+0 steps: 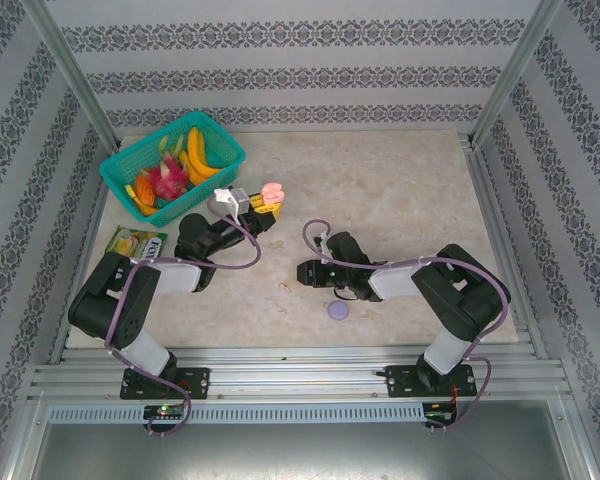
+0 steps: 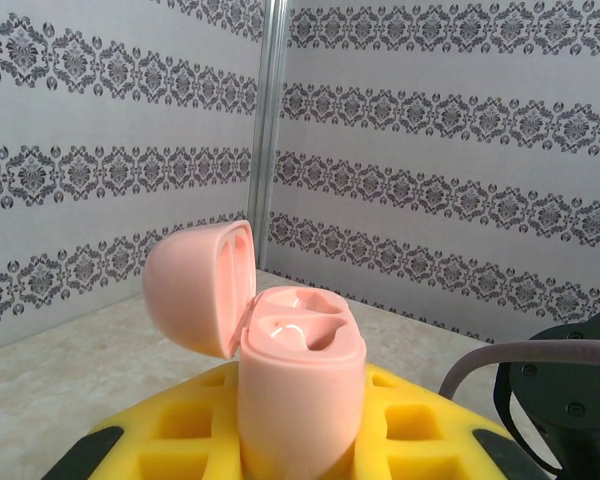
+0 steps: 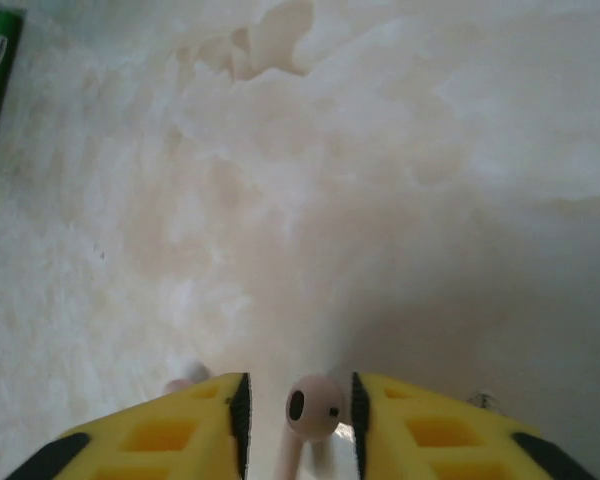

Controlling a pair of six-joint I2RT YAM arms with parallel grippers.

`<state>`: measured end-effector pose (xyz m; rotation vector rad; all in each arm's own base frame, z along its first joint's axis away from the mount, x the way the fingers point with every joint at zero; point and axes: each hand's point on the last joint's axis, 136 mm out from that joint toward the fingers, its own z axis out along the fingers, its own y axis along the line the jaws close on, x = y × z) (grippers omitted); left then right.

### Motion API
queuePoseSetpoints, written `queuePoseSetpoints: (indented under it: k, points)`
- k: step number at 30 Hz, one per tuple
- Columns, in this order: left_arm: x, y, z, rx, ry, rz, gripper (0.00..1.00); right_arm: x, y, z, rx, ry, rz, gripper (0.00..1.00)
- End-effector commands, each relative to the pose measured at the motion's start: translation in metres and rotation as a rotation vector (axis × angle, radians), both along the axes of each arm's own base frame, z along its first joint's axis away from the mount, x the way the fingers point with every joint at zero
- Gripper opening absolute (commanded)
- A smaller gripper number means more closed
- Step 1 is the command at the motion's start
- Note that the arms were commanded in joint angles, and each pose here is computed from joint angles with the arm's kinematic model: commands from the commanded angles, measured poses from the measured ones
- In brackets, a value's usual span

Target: Insert the wireless bluetooth earbuds into the charging case

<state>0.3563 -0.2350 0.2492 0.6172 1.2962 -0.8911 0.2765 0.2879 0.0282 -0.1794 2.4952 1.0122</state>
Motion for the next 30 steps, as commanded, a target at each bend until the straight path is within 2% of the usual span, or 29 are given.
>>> queuePoseSetpoints:
  k: [1,5,10,13,20,26,30]
  points:
    - [-0.006,0.001,0.011,-0.003,-0.048,0.01,0.0,0.001,-0.003,-0.007,-0.048,0.016,-0.017,0.41]
    - [-0.006,0.003,0.009,-0.005,-0.039,0.017,0.0,0.001,-0.004,-0.004,-0.048,0.019,-0.023,0.48]
    - [-0.004,0.005,0.004,-0.004,-0.024,0.035,0.0,0.006,-0.008,0.023,-0.023,-0.003,-0.044,0.59]
    - [-0.001,0.005,0.002,-0.005,-0.016,0.046,0.0,0.014,-0.016,0.052,0.006,-0.026,-0.064,0.62]
    - [0.006,0.007,0.004,-0.013,-0.006,0.068,0.0,0.048,-0.037,0.15,0.149,-0.117,-0.111,0.7]
    - [0.004,0.005,0.003,-0.01,0.007,0.052,0.0,0.063,-0.027,0.225,0.279,-0.194,-0.051,0.74]
    - [-0.001,0.003,0.007,-0.03,0.007,0.033,0.0,0.065,-0.016,0.257,0.328,-0.22,0.014,0.74]
